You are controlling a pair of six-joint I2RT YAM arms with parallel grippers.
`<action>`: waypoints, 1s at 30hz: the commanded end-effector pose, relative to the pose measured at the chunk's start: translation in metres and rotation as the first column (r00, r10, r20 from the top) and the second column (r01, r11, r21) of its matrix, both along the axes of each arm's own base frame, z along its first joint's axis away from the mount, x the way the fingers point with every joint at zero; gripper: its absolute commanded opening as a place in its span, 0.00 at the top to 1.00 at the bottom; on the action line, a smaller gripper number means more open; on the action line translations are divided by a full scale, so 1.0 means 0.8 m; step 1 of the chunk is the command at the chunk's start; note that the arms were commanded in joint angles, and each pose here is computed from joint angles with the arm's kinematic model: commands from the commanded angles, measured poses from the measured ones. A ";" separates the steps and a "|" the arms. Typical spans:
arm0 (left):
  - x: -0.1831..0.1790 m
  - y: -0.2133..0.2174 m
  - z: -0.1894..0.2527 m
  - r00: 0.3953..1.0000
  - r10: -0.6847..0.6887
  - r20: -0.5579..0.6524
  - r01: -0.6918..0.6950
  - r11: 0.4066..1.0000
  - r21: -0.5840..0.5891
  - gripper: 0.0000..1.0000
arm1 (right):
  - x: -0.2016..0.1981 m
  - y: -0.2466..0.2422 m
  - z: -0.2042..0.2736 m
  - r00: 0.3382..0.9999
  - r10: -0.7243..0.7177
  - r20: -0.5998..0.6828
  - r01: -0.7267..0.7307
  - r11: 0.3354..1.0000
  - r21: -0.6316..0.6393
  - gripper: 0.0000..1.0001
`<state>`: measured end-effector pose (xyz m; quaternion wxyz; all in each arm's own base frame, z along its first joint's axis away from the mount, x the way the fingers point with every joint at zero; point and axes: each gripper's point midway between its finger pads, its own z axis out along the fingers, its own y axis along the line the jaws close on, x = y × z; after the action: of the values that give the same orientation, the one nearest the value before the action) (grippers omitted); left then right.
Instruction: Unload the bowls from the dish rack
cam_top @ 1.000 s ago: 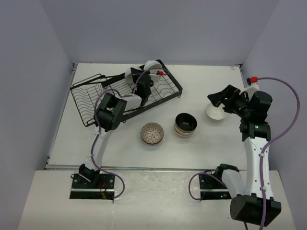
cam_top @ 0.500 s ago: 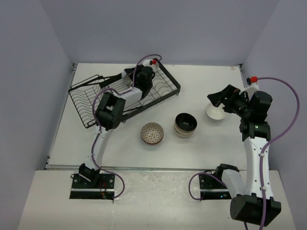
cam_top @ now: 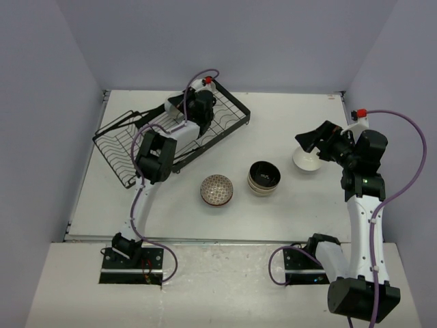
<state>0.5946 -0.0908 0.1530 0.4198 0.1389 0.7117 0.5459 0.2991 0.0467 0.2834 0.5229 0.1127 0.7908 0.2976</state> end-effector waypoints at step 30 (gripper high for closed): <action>0.002 -0.075 0.121 0.950 -0.303 0.080 0.290 0.947 0.141 1.00 | -0.002 0.005 0.009 0.999 0.025 0.048 -0.024 1.000 -0.003 0.01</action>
<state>0.5993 -0.1563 0.1467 0.4359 0.3361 0.6353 0.5417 0.2988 0.0470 0.2815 0.5234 0.1121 0.7903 0.2981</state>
